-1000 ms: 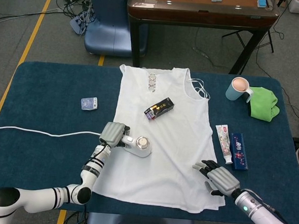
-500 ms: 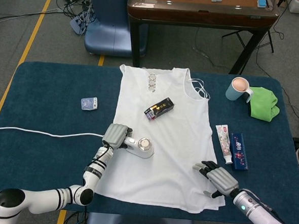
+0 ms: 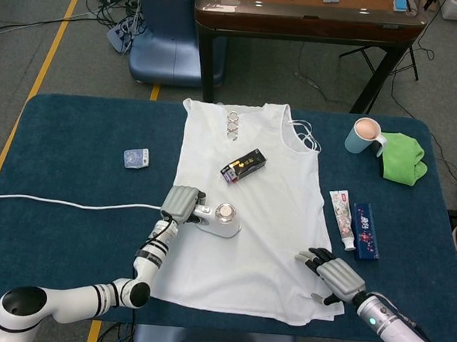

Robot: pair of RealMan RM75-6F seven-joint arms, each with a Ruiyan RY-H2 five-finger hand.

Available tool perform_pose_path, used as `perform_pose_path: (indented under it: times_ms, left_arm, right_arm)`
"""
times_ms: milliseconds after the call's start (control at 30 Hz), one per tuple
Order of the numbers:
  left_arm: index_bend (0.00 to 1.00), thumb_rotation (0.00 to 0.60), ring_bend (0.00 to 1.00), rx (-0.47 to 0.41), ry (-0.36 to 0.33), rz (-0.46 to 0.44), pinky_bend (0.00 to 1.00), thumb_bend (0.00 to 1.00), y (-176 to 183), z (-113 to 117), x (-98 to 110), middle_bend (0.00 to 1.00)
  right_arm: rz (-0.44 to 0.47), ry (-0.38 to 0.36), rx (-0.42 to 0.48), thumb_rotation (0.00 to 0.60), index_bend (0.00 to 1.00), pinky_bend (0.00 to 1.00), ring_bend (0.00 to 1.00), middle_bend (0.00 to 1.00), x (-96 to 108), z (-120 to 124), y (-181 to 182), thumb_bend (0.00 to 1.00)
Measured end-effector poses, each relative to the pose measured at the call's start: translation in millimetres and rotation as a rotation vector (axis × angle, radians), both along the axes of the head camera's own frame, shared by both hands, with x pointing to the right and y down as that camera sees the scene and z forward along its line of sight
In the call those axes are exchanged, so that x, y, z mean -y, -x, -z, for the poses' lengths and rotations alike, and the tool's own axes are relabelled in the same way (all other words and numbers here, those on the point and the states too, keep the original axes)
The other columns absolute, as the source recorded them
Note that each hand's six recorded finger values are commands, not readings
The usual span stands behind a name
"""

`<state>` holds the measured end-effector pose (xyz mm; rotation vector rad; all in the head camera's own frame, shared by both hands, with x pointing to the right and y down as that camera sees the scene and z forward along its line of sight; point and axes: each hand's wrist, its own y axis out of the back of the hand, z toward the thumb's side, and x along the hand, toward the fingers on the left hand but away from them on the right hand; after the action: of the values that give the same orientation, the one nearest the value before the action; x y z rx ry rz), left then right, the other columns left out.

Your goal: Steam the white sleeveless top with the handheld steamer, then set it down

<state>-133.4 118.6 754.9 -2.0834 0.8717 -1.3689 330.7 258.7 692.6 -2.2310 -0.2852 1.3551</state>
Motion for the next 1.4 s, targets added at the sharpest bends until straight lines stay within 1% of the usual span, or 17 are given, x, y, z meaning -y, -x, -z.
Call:
perform_pose_path:
  times_ms: [200,500,600,867,933,1100,1400]
  left_arm:
    - [0.8,0.6,0.65,0.004,-0.001,-0.009,0.61,0.31,7,2,-3,0.76]
    - [0.8,0.6,0.64,-0.007,-0.012,-0.071,0.61,0.31,20,16,-21,0.76]
    - [0.8,0.6,0.64,0.004,-0.036,-0.096,0.61,0.31,21,19,-24,0.76]
    - [0.8,0.6,0.64,0.043,-0.136,-0.178,0.61,0.31,17,22,-30,0.76]
    - [0.8,0.6,0.64,0.049,-0.156,-0.188,0.61,0.31,17,21,-29,0.76]
    - [0.8,0.6,0.64,0.049,-0.174,-0.181,0.61,0.31,16,18,-21,0.76]
    - [0.8,0.6,0.64,0.065,-0.197,-0.159,0.61,0.31,11,12,4,0.76]
  right_arm:
    - [0.003,0.0,0.006,0.6,0.0,0.0,0.0,0.11,0,1,0,0.07]
    - [0.007,0.009,0.001,0.6,0.0,0.0,0.0,0.11,-3,1,-2,0.07]
    - [0.002,0.01,0.003,0.6,0.0,0.0,0.0,0.11,-3,2,-3,0.07]
    - [-0.001,0.009,0.005,0.6,0.0,0.0,0.0,0.11,-4,3,-3,0.07]
    - [-0.002,0.009,0.004,0.6,0.0,0.0,0.0,0.11,-4,3,-3,0.07]
    - [-0.005,0.01,0.0,0.6,0.0,0.0,0.0,0.11,-3,2,-3,0.07]
    - [-0.009,0.01,0.001,0.6,0.0,0.0,0.0,0.11,-4,3,-1,0.07]
